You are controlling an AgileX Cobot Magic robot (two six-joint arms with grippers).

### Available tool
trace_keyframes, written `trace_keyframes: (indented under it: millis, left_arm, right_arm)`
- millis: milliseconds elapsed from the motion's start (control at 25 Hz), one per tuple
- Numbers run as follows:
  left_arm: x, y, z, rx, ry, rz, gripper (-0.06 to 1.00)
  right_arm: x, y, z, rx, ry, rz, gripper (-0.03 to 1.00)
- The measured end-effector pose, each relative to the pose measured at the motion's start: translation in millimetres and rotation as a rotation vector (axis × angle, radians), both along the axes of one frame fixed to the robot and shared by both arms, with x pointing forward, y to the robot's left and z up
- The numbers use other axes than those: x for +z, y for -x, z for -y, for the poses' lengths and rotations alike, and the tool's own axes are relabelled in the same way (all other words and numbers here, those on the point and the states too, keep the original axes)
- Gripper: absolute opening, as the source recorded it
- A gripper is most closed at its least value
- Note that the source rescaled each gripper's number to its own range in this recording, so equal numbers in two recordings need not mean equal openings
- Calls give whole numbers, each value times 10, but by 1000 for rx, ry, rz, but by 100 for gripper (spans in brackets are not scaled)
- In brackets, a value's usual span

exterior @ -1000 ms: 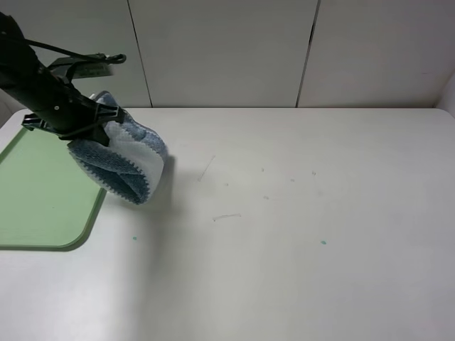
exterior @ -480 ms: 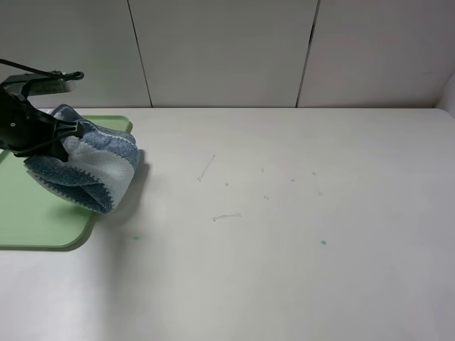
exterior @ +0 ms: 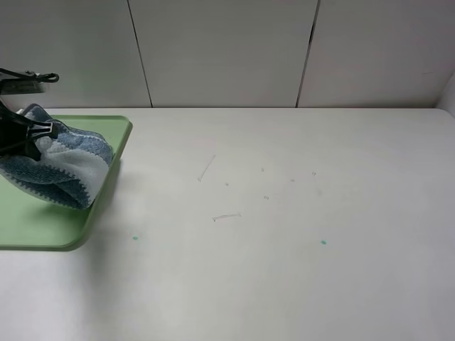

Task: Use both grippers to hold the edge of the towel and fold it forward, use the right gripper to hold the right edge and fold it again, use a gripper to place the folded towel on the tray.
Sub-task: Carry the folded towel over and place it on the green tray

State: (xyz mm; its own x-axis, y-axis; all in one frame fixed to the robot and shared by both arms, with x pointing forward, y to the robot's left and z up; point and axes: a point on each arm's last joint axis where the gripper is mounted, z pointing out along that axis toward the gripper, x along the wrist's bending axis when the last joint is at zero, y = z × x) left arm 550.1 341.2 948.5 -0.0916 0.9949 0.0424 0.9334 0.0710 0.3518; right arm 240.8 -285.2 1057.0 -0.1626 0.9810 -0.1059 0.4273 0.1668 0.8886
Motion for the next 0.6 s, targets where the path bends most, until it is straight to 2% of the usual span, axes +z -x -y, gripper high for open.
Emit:
trace_keyframes:
  millis: [360,600]
  left_arm:
    - [-35,55,-193,53,-9,0,11]
    - [-113,118,-202,57,-8,-6,11]
  right_arm:
    - [0,0,0,0,0,0,100]
    - [0,0,0,0,0,0,100]
